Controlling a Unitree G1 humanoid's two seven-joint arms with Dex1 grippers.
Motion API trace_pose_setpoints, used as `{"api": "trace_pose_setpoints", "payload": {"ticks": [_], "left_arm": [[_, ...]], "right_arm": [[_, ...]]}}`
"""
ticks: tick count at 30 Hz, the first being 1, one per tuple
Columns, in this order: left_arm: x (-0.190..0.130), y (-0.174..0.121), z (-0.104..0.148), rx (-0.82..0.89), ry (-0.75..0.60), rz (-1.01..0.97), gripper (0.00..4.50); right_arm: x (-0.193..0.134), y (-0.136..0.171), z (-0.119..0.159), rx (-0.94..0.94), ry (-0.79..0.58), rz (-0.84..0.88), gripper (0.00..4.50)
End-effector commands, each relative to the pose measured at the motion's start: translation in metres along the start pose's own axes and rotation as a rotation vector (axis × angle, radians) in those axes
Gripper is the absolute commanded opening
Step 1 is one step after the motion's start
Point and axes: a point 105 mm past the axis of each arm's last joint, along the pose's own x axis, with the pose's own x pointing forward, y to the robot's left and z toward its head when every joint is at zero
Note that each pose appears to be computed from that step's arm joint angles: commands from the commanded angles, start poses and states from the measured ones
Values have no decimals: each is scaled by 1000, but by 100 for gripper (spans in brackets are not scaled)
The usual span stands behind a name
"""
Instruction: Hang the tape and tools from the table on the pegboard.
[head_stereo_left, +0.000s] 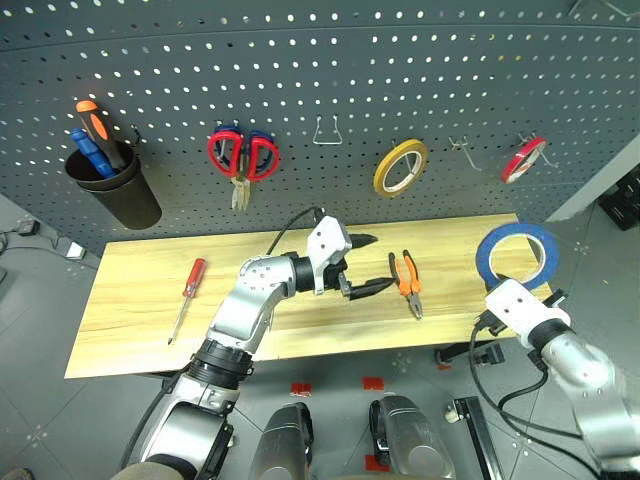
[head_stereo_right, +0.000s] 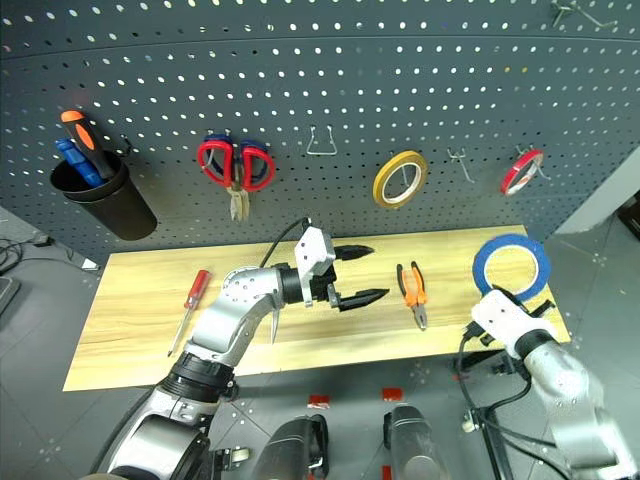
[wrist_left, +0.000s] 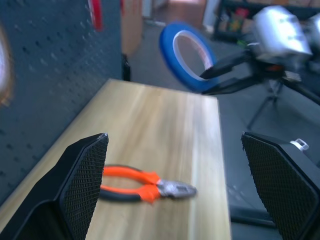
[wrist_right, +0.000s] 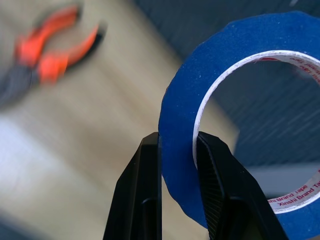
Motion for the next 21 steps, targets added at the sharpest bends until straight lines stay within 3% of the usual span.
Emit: {"api": "trace_pose_setpoints", "payload": {"ticks": [1,4,11,21], "left_arm": [[-6,20,31,60,-95,106,450],[-7,28,38,66,-116,149,450],[-1,34,43,77,-137,204,450],[-13,44,25,72,-78,265,450]], "right_arm": [[-2,-20,46,-102,-183,-124,67],[12,-27,64,-97,-273,-130,67],[51,-45,63,-55,-356,-76,67],[101,-64,65,61,-415,-1,67]]}}
